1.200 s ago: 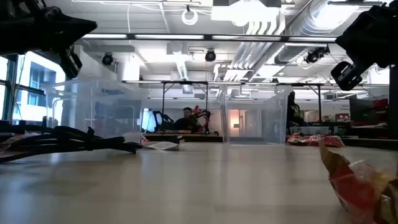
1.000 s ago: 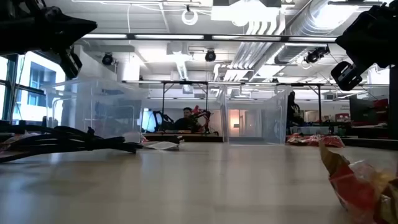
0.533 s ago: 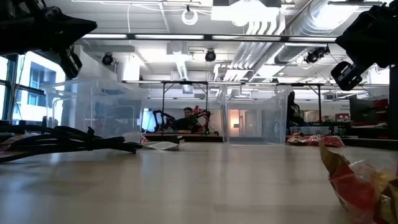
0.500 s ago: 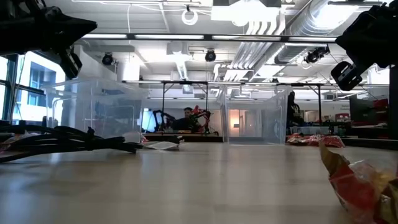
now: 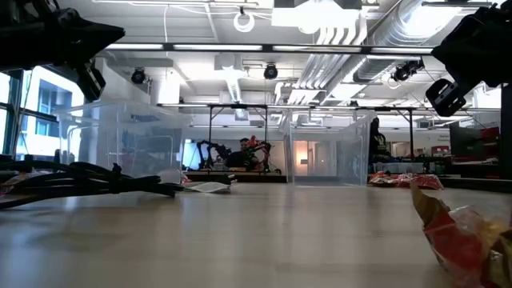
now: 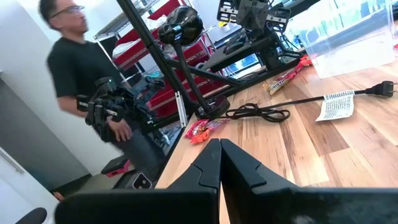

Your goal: Sort candy

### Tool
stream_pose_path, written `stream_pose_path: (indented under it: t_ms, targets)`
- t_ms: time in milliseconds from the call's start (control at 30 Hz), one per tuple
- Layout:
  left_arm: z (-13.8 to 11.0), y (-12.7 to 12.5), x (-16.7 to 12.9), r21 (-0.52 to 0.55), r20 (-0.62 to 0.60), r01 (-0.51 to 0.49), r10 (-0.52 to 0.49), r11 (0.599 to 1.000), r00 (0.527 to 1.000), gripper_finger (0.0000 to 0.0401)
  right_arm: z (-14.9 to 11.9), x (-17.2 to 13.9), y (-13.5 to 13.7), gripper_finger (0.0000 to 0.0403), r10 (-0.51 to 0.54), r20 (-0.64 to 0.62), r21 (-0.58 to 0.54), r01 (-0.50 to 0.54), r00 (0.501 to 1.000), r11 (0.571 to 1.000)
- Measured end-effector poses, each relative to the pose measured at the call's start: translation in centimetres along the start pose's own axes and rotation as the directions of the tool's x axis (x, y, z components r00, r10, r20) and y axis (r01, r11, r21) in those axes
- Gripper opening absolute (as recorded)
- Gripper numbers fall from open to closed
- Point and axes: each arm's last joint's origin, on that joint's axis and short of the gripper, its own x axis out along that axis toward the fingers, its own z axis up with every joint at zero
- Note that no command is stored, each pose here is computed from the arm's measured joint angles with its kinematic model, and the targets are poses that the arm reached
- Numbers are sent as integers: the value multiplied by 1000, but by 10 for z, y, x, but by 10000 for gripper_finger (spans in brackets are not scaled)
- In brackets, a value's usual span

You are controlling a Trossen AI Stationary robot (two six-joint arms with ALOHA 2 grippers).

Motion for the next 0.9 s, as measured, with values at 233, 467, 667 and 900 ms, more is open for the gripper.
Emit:
stream_pose_path:
  t_ms: [233, 467, 667, 900]
  targets:
    - [0, 0, 0, 0, 0, 0, 0, 1000, 1000, 0, 0, 0, 0, 0, 0, 0, 0, 0, 1000, 1000]
    - [0, 0, 0, 0, 0, 0, 0, 1000, 1000, 0, 0, 0, 0, 0, 0, 0, 0, 0, 1000, 1000]
    - [0, 0, 0, 0, 0, 0, 0, 1000, 1000, 0, 0, 0, 0, 0, 0, 0, 0, 0, 1000, 1000]
    - [20, 1, -3, -117, 380, -242, 268, 963, 885, 0, 0, 0, 0, 0, 0, 0, 0, 0, 1000, 1000]
